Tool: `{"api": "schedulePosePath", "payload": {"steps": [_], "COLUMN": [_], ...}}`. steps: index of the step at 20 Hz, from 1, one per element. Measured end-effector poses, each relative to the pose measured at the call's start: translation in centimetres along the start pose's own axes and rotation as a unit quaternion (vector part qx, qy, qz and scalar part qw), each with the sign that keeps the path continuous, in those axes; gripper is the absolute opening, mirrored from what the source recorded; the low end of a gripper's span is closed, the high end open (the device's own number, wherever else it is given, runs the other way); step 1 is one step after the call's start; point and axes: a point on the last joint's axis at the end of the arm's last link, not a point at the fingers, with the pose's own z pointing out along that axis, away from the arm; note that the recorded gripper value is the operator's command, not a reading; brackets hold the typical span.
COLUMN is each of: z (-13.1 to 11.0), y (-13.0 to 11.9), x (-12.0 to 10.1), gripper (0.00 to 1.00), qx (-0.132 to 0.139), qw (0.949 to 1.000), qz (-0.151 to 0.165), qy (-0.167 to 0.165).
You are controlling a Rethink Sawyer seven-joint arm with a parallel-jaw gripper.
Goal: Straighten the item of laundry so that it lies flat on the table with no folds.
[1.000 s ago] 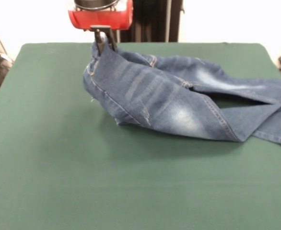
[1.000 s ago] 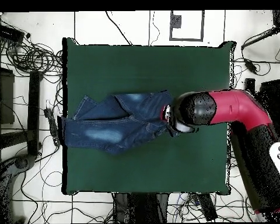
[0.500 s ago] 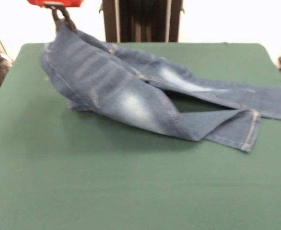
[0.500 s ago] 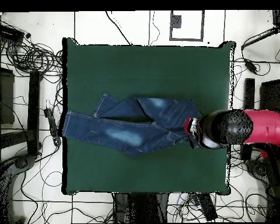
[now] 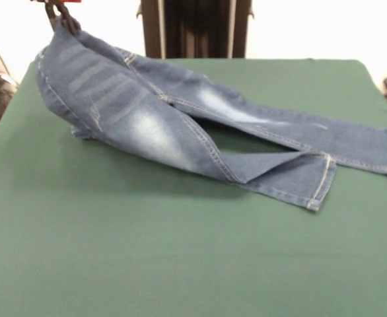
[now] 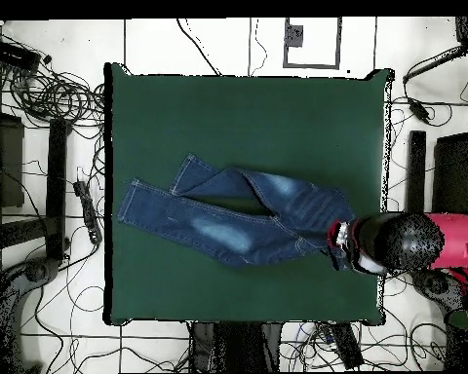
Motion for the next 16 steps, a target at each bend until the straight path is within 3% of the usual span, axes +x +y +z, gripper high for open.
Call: {"api": "schedulePosePath", "payload": {"steps": [16], "z": [2.8], "y": [2.5], "x": [1.9], "gripper": [0.00], "qx": [0.006], "qw": [0.9951], "qz": [-0.072], "qy": [-0.067]}}
